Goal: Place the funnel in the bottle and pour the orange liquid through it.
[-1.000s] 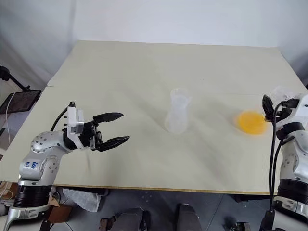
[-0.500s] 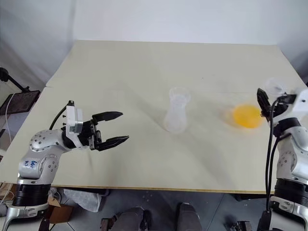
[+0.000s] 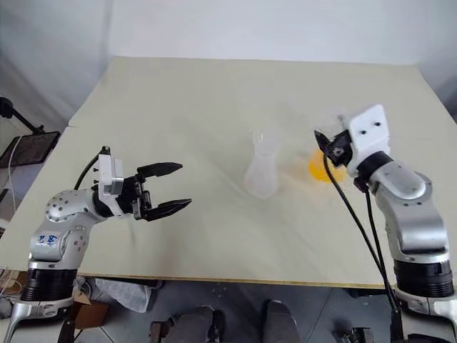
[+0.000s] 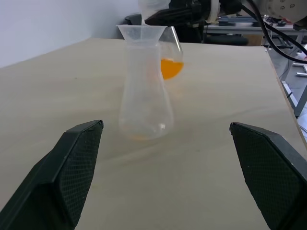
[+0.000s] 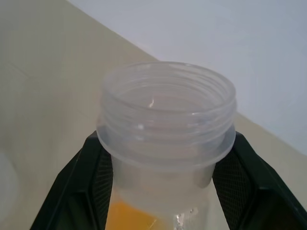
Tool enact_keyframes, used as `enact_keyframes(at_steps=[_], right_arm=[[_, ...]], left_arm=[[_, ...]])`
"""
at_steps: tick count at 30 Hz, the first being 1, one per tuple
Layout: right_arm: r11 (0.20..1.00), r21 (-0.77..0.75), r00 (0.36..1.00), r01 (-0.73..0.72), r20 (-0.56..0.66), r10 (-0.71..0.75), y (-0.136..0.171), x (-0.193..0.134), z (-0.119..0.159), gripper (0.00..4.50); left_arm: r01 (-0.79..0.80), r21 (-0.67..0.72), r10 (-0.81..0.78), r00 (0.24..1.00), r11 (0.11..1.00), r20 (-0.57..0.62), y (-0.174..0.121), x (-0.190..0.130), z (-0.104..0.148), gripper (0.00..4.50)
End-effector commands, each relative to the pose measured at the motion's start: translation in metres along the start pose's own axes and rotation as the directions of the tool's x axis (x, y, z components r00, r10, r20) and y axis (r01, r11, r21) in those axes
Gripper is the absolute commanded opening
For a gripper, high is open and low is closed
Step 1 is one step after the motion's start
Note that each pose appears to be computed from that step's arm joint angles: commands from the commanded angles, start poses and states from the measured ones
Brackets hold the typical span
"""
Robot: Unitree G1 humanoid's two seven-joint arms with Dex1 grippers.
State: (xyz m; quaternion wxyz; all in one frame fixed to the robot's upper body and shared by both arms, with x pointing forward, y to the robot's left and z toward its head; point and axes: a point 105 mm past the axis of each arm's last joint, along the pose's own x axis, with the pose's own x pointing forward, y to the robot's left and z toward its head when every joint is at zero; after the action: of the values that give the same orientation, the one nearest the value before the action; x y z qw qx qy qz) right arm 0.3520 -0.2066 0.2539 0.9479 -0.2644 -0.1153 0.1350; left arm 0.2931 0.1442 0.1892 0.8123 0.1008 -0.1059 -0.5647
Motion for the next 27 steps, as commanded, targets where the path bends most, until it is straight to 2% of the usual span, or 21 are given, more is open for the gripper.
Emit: enact_keyframes(at_steps=[1, 13, 18, 22, 27], right_arm=[[0.980, -0.174, 0.994, 0.092, 0.082, -0.078, -0.013, -0.001, 0.027, 2.43], [0.905, -0.412, 0.986, 0.103, 0.161, -0.039, -0.002, 0.007, 0.043, 2.43], [0.846, -0.524, 0.985, 0.102, 0.173, -0.011, 0.006, 0.010, 0.046, 2.43], [0.745, -0.653, 0.981, 0.139, 0.192, -0.014, 0.011, 0.014, 0.050, 2.43], [0.699, -0.697, 0.975, 0.160, 0.223, -0.001, 0.018, 0.017, 0.055, 2.43]], left_arm=[[0.010, 0.030, -0.011, 1.000, 0.999, 0.019, 0.000, 0.003, 0.005, 4.50], [-0.002, 0.023, 0.001, 0.998, 1.000, 0.056, 0.002, 0.009, 0.006, 4.50], [-0.006, 0.018, 0.005, 0.997, 1.000, 0.073, 0.002, 0.014, 0.008, 4.50], [-0.005, 0.015, 0.004, 0.997, 1.000, 0.083, 0.002, 0.017, 0.008, 4.50], [-0.003, 0.012, 0.002, 0.996, 1.000, 0.089, 0.001, 0.020, 0.008, 4.50]])
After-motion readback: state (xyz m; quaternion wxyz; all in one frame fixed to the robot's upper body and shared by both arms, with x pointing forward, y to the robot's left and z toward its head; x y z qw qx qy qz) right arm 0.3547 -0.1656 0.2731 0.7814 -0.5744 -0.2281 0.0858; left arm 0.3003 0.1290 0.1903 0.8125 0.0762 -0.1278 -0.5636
